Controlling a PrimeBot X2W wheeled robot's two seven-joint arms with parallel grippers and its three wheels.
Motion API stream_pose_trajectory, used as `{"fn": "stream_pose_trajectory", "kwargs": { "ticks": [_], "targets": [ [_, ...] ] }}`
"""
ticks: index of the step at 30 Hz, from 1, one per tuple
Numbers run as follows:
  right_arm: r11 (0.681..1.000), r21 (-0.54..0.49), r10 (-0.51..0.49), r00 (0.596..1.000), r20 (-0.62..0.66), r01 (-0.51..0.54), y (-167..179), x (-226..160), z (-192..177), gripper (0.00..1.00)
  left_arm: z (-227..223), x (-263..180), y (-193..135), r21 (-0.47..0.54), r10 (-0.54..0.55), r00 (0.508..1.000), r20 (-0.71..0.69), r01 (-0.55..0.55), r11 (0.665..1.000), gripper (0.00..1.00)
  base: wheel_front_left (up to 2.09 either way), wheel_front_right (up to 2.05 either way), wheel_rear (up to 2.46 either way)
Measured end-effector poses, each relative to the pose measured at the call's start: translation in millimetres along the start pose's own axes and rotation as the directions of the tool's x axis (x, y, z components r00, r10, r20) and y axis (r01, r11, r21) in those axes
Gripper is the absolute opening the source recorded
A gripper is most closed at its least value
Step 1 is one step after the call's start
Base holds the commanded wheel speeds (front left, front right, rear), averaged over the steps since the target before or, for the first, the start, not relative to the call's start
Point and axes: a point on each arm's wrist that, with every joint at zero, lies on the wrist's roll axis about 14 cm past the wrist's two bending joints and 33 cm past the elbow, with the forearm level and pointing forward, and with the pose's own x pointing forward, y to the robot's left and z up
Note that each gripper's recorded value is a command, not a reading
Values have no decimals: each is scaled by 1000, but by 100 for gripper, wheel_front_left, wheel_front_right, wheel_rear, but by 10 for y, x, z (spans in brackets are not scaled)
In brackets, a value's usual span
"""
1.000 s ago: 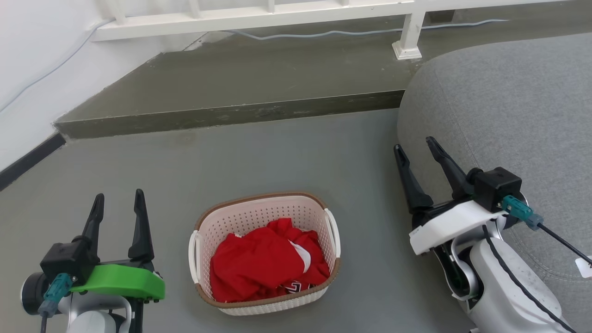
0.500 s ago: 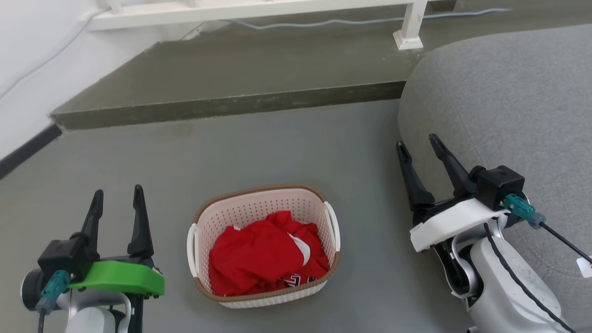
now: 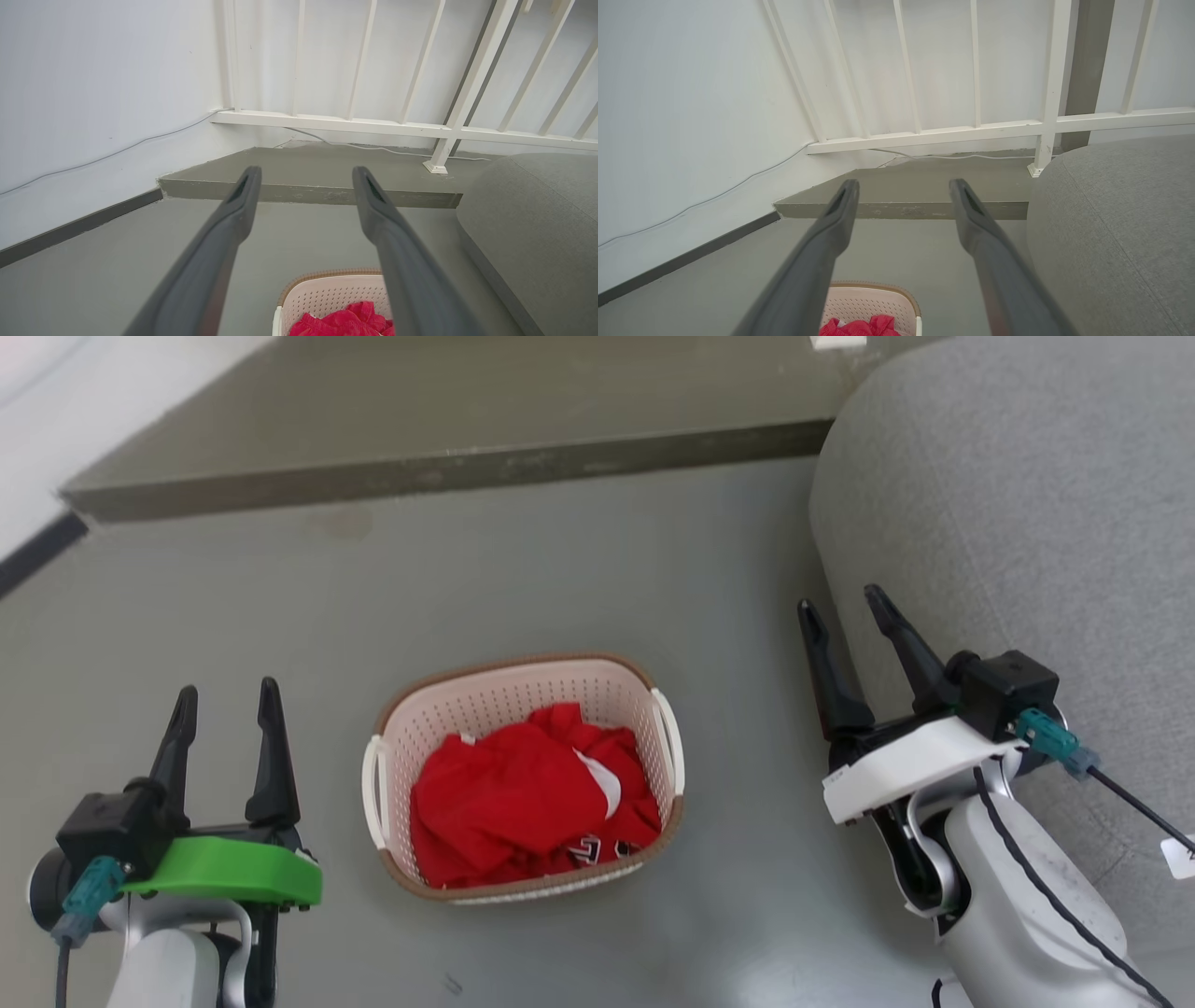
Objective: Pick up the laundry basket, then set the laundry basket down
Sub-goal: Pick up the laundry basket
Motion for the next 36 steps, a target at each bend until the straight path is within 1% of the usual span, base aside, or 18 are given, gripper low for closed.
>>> {"fn": "stream_pose_trajectory", "kwargs": {
  "ticks": [9, 12, 20, 31, 36],
  "targets": [
    [1000, 5, -17, 998, -63, 17, -94, 144, -269, 100, -294, 157, 44, -3, -11, 997, -73, 11, 1000, 100, 0, 0, 0],
    [1000, 10, -25, 995, -100, 26, -136, 157, -410, 100, -395, 195, 59, -3, -15, 995, -98, 15, 1000, 100, 0, 0, 0],
    [999, 23, -28, 983, -182, 33, -194, 238, -744, 100, -747, 273, 154, -15, 0, 983, -186, -3, 1000, 100, 0, 0, 0],
    [999, 31, -33, 963, -268, 43, -299, 412, -1151, 100, -1094, 461, 300, -13, 17, 967, -255, -21, 1000, 100, 0, 0, 0],
    [998, 36, -31, 952, -305, 44, -331, 496, -1349, 100, -1263, 553, 349, -6, 8, 958, -287, -10, 1000, 100, 0, 0, 0]
  ]
}}
